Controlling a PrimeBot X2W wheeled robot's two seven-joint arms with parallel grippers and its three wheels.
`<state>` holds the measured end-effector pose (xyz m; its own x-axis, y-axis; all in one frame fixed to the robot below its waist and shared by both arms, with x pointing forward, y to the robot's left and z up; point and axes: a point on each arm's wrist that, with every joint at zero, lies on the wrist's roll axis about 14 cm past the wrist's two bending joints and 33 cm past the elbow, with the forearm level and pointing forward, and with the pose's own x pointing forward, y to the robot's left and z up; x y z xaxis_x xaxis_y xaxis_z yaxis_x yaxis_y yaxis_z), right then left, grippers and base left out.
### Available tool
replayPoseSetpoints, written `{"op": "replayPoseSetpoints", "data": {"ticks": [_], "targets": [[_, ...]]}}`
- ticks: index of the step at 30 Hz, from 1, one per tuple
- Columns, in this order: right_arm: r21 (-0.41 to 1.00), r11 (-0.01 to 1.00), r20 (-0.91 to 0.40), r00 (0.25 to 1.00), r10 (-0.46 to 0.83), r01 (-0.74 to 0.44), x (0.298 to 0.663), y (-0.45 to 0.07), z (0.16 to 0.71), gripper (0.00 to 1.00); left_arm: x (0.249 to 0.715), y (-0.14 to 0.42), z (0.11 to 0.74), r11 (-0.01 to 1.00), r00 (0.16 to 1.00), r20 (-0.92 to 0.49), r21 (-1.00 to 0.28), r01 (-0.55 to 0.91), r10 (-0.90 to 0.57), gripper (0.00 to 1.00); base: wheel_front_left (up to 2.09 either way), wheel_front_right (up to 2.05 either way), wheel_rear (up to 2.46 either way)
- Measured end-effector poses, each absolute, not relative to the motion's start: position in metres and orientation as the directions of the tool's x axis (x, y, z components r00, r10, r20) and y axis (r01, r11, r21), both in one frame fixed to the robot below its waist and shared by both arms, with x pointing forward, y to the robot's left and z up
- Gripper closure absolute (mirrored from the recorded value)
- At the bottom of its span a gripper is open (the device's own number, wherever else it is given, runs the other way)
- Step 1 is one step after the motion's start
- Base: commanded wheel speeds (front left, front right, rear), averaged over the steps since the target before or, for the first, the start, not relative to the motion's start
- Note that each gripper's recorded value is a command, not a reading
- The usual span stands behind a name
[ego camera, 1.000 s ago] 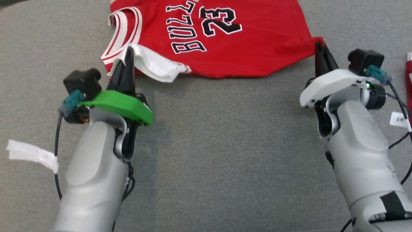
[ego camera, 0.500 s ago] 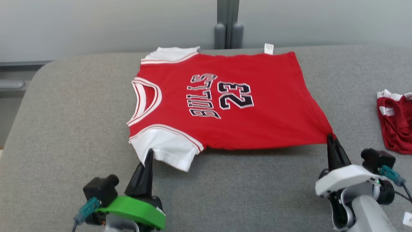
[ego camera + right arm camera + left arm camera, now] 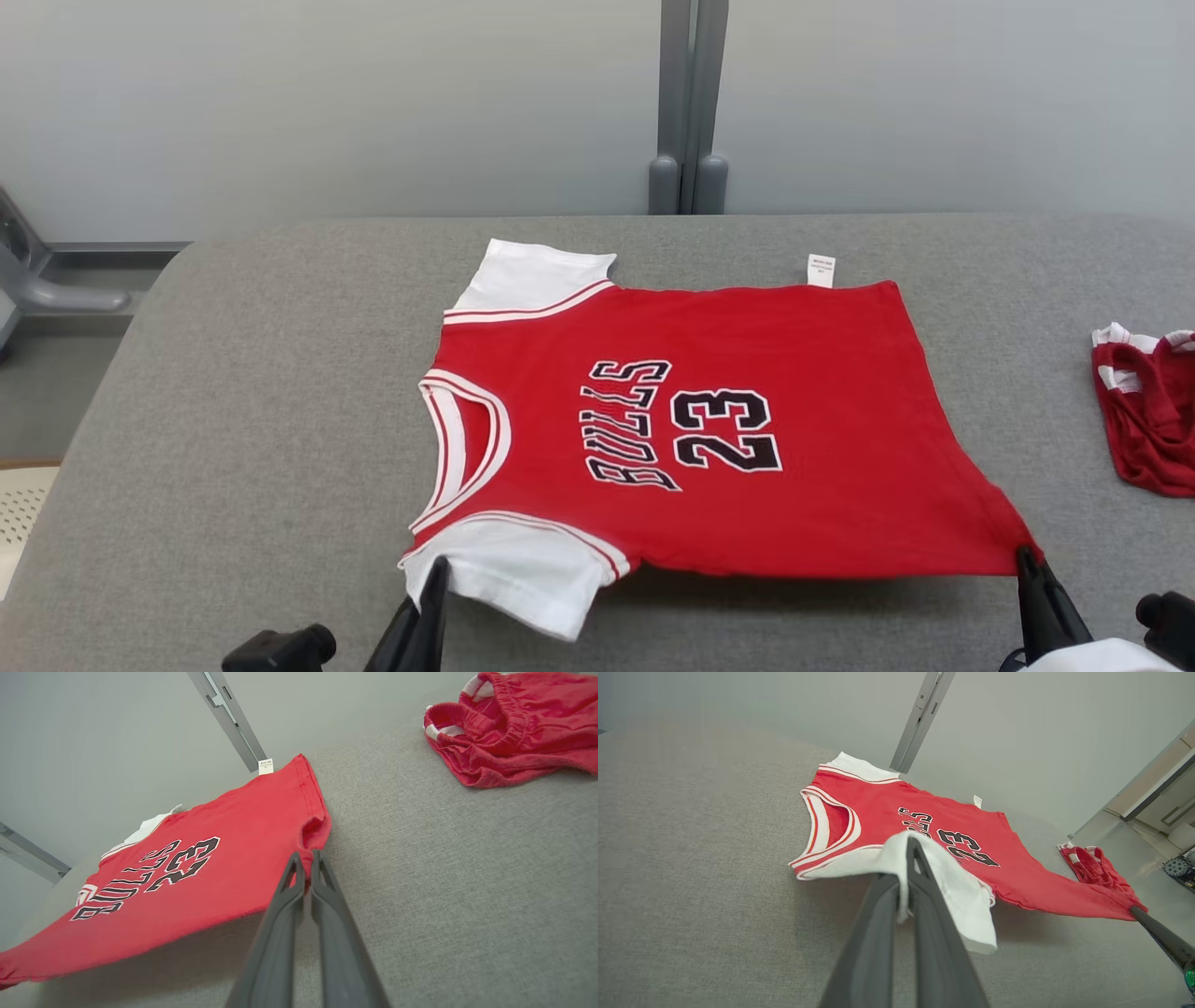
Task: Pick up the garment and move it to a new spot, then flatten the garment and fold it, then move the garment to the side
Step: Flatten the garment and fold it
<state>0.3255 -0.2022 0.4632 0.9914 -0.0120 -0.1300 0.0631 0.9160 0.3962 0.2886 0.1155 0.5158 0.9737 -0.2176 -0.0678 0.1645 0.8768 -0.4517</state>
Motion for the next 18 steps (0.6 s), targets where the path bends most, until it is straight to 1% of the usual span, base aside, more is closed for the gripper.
{"op": "replayPoseSetpoints", "data": {"ticks": [1,7,12,15,18], "targets": [[0.408,0.910,-0.158,0.987,-0.010,0.074,0.320,-0.202,0.456,1.00,0.285,0.112,0.508,0.876,0.968,-0.101,-0.455,0.162,-0.231,1.00,0.00,0.00,0.00],[0.417,0.902,-0.244,0.970,-0.003,0.108,0.312,-0.200,0.431,1.00,0.281,0.105,0.486,0.870,0.949,-0.181,-0.470,0.147,-0.258,1.00,0.00,0.00,0.00],[0.421,0.900,-0.265,0.964,0.003,0.113,0.318,-0.197,0.423,1.00,0.282,0.104,0.470,0.869,0.941,-0.223,-0.480,0.121,-0.254,1.00,0.00,0.00,0.00],[0.425,0.899,-0.267,0.964,0.014,0.105,0.324,-0.192,0.421,1.00,0.291,0.104,0.471,0.868,0.946,-0.210,-0.481,0.122,-0.249,1.00,0.00,0.00,0.00],[0.437,0.896,-0.245,0.969,0.028,0.085,0.335,-0.187,0.427,1.00,0.309,0.103,0.481,0.877,0.955,-0.160,-0.455,0.154,-0.251,1.00,0.00,0.00,0.00]]}}
